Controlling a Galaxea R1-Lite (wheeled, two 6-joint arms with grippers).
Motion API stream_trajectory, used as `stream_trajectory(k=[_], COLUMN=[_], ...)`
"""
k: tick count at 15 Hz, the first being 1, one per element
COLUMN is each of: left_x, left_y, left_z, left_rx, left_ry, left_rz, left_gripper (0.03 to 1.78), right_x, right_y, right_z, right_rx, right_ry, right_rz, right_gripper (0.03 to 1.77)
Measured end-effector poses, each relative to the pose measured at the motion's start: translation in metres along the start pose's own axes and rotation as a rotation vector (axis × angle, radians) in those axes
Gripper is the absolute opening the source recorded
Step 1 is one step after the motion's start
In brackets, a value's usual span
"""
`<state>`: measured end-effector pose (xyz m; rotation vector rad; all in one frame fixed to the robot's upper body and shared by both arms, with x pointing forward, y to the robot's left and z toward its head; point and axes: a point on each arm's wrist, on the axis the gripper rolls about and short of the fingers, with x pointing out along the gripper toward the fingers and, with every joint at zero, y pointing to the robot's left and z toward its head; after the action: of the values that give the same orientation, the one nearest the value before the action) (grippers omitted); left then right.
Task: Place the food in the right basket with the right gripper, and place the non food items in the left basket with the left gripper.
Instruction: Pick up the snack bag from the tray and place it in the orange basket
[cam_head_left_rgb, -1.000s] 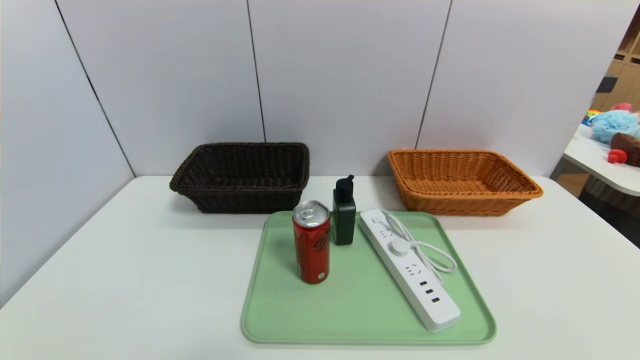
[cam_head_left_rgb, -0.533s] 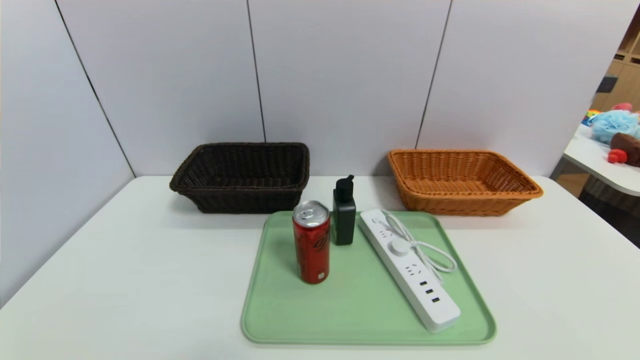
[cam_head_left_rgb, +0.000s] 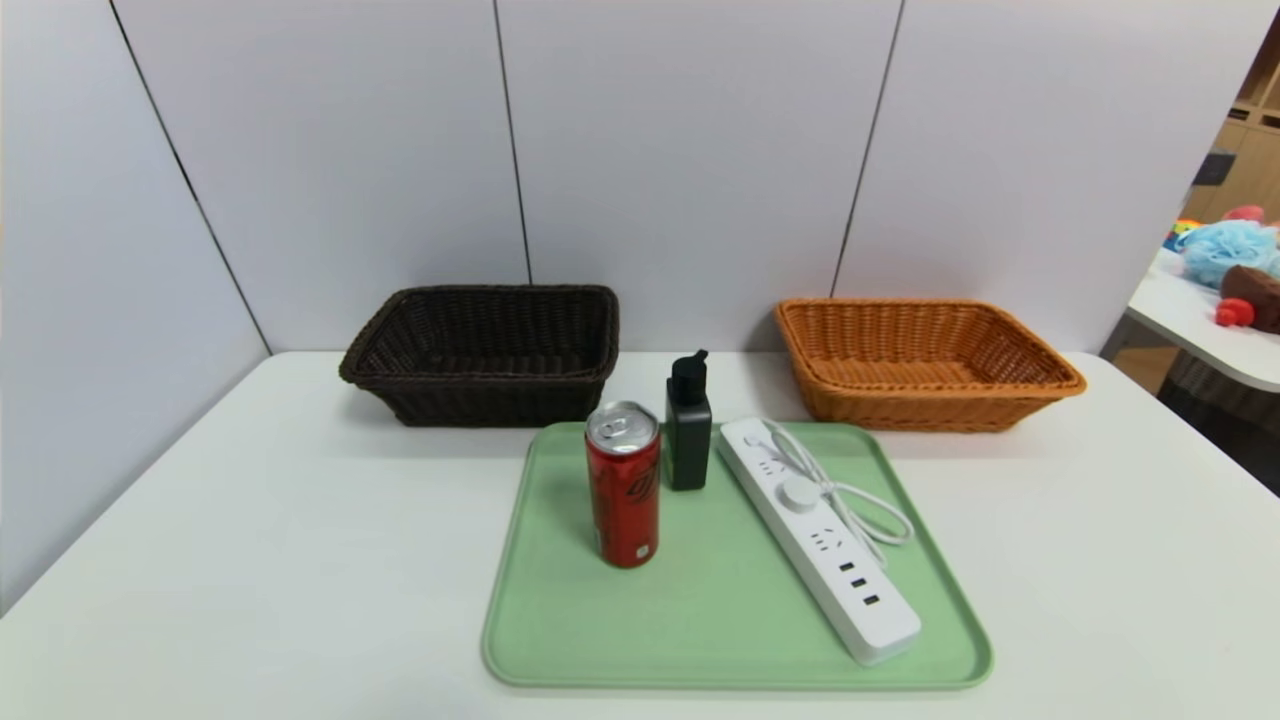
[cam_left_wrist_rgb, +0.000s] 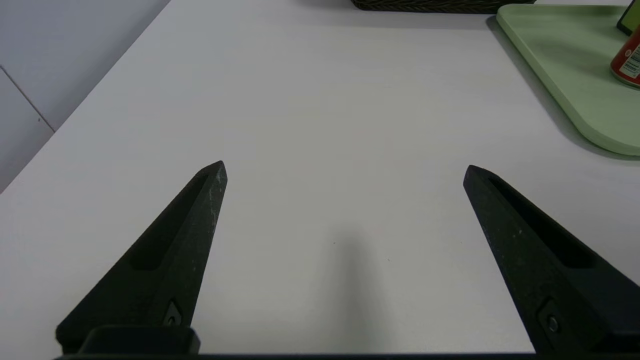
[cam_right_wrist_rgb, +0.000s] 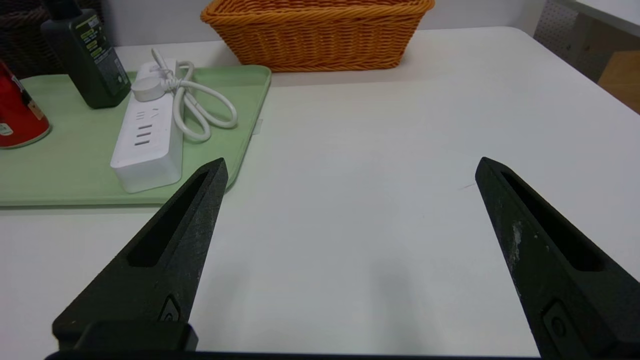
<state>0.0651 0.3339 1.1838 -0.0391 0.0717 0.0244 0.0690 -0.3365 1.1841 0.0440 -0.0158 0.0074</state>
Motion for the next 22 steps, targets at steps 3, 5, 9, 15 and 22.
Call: stream_trajectory(k=[3,5,9,15,22], left_x=[-0.001,-0.003,-0.009,0.017,0.087], left_y=[0.0,0.0,-0.002,-0.005,-0.009], left_z=[0.001,0.007,0.031,0.087,0.143], left_rx=[-0.002,-0.006,-0.007,-0.01,-0.03], left_ry=[-0.004,-0.018,0.012,0.204,0.347], left_rz=[0.0,-0.008,-0.045,-0.052,-0.061], left_gripper=[1.69,1.69,1.69,1.69,1.69], right_x=[-0.002,-0.009,-0.018,0.02,0.102], right_y=[0.001,0.002,0.005,0.006,0.012], right_z=[0.008,0.021,0.045,0.084,0.119], right_rx=[-0.018,-0.018,-0.015,0.005,0.014], right_ry=[-0.019,-0.026,0.057,0.271,0.412], right_rz=[0.021,0.046,0.117,0.151,0.18], right_gripper=[1.71,1.71,1.71,1.71,1.71])
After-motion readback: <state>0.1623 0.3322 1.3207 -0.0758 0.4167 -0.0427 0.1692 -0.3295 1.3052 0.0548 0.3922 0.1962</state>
